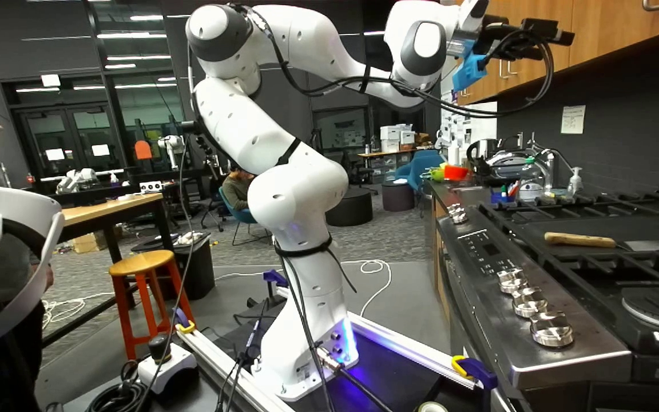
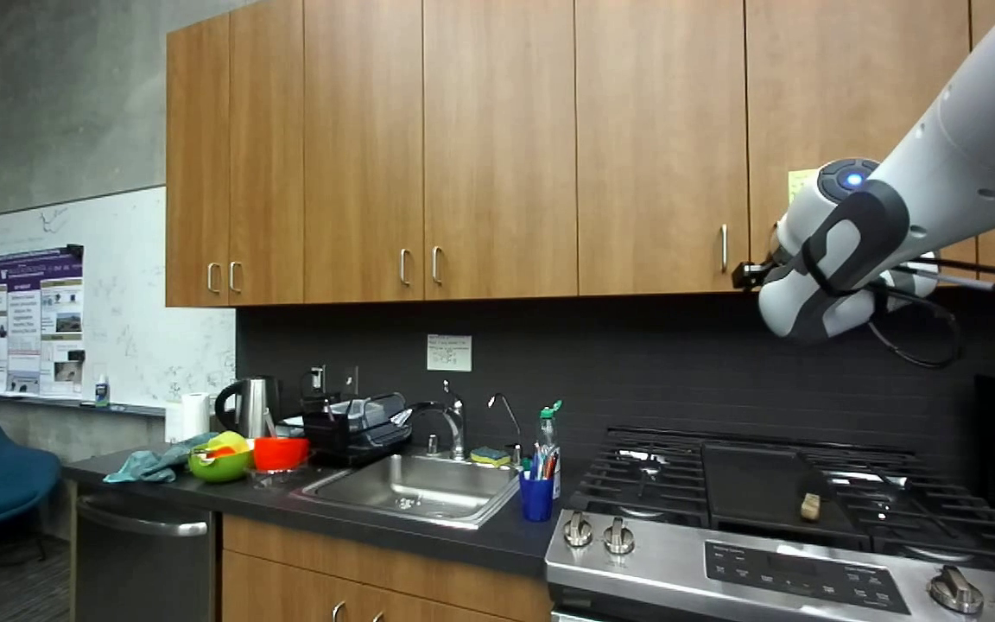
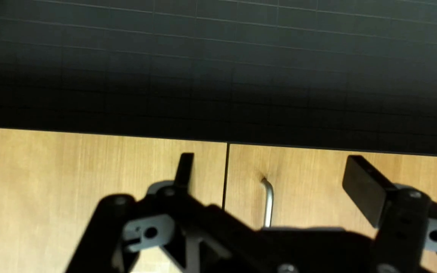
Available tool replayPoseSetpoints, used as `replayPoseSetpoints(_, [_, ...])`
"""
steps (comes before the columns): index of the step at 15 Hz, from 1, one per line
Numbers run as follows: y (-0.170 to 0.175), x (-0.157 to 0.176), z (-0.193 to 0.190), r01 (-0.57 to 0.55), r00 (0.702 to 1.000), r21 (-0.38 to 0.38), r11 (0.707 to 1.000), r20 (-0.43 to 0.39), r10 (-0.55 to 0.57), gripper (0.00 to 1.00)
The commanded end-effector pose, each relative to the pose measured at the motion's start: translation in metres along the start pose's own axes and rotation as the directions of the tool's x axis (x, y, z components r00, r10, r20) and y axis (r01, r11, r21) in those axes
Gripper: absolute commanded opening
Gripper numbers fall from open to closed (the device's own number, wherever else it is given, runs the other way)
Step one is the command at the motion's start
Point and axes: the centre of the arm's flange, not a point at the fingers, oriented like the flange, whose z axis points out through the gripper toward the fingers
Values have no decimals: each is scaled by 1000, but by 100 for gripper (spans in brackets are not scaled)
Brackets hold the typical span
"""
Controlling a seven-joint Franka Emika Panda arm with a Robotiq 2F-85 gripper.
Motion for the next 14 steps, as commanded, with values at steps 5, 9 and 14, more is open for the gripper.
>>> replayPoseSetpoints(5, [3,0,1,-6,1000,-1,1000,3,6,100])
replayPoseSetpoints(9, [3,0,1,-5,1000,-1,1000,3,5,100])
replayPoseSetpoints(14, [-21,27,8,-100,995,-59,993,-35,98,100])
